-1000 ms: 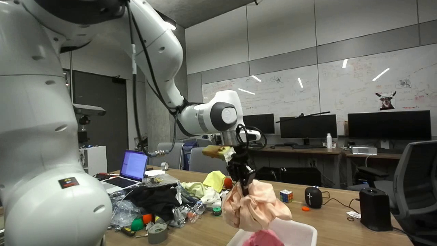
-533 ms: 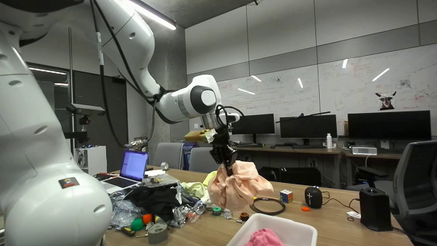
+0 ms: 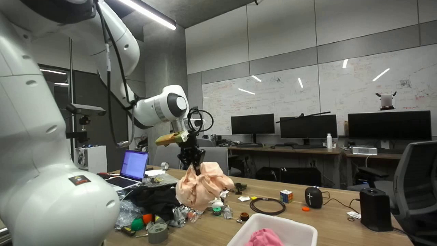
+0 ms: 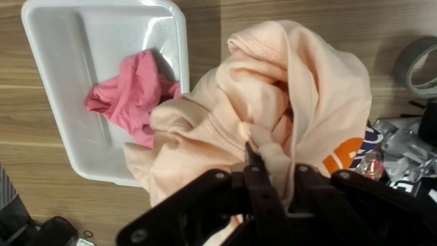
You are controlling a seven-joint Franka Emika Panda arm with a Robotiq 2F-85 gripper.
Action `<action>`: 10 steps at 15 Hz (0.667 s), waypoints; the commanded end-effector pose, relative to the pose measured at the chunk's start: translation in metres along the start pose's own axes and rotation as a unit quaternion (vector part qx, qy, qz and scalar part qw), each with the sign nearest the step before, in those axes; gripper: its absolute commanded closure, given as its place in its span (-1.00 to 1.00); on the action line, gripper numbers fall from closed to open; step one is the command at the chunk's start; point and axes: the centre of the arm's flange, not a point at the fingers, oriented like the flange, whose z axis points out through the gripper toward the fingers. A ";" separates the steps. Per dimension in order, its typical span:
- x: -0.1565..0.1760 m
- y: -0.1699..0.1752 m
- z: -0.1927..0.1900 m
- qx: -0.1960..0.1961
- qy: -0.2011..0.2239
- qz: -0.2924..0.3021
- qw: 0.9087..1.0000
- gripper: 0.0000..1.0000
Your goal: Remove the clothes from the storage box and put them on the table
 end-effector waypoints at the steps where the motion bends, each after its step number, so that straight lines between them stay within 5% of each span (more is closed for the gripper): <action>1: 0.014 -0.045 -0.004 -0.003 0.001 -0.055 0.998 0.82; 9: 0.001 -0.110 0.012 0.002 -0.019 -0.149 0.989 0.80; 10: 0.000 -0.113 0.015 -0.003 -0.021 -0.158 0.987 0.24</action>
